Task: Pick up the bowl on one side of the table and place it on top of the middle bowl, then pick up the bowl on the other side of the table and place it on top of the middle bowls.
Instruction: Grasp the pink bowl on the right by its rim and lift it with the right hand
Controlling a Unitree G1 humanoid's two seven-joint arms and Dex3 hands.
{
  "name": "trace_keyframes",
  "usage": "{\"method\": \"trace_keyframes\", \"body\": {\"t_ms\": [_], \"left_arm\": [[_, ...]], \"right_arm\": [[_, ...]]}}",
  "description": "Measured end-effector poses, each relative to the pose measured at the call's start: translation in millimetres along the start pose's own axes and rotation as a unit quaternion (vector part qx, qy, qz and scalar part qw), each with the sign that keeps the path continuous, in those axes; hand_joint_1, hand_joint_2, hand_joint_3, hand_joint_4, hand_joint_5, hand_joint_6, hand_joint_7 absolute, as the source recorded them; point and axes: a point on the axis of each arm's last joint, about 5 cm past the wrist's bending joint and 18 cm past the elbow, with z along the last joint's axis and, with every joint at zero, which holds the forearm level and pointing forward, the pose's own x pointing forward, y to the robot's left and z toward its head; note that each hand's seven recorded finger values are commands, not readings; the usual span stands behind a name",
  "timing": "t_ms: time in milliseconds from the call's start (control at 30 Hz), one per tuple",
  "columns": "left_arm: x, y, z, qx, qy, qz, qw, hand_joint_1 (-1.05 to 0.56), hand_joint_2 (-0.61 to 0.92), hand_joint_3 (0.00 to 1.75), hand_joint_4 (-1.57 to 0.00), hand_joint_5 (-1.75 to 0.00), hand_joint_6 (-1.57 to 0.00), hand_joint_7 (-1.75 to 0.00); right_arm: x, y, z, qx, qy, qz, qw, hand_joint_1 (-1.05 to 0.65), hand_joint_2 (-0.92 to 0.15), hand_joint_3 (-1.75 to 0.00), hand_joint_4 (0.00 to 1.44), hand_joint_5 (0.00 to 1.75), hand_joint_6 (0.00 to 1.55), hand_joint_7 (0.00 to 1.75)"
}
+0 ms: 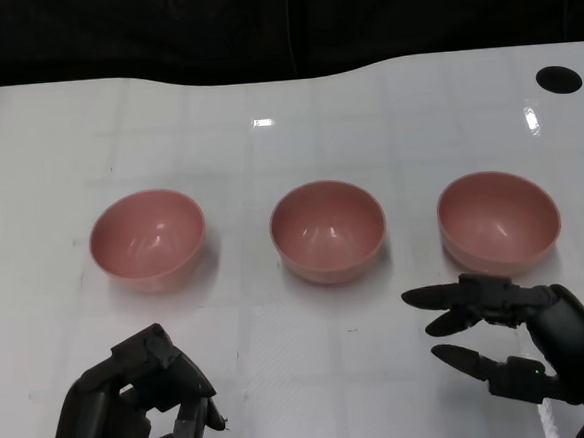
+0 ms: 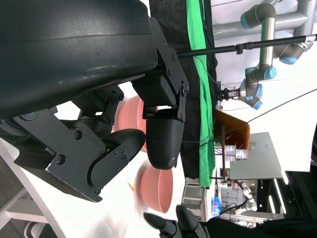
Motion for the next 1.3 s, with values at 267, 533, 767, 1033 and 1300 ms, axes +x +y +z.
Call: {"method": "trace_keyframes", "body": {"t_ms": [267, 533, 767, 1033, 1300], "left_arm": [[0.0, -0.3, 0.0, 0.005, 0.001, -0.002, 1.000, -0.08, 0.45, 1.21, -0.88, -1.55, -0.85, -1.37], [-0.1, 0.4, 0.1, -0.005, -0.002, -0.002, 1.000, -0.08, 0.47, 1.16, -0.86, -1.57, -0.84, -1.37], [-0.3, 0.6, 0.1, -0.004, -0.001, -0.002, 1.000, -0.08, 0.47, 1.17, -0.86, -1.55, -0.84, -1.37], [-1.3, 0.7, 0.3, -0.007, 0.001, 0.000, 1.000, -0.08, 0.47, 1.19, -0.86, -1.55, -0.84, -1.38], [-1.8, 0.3, 1.6, -0.002, 0.001, -0.003, 1.000, -0.08, 0.47, 1.19, -0.86, -1.55, -0.83, -1.37]], "right_arm": [[8.1, -21.9, 9.5, -0.134, -0.012, -0.007, 0.991, -0.49, -0.92, -0.04, 0.21, 0.76, 0.50, 0.00], [24.9, -36.3, 18.8, -0.275, 0.031, 0.020, 0.961, -0.59, -0.91, -0.01, 0.06, 0.68, 0.31, 0.00], [45.6, -36.1, 23.6, -0.373, 0.063, 0.029, 0.925, -0.57, -0.86, 0.00, 0.03, 0.65, 0.30, 0.01], [66.0, -29.8, 17.2, -0.429, 0.110, 0.054, 0.895, -0.51, -0.87, 0.00, 0.14, 0.44, 0.29, 0.00], [87.6, -25.6, -8.9, -0.462, 0.175, 0.099, 0.864, -0.50, -0.89, 0.00, 0.25, 0.27, 0.32, 0.01]]}}
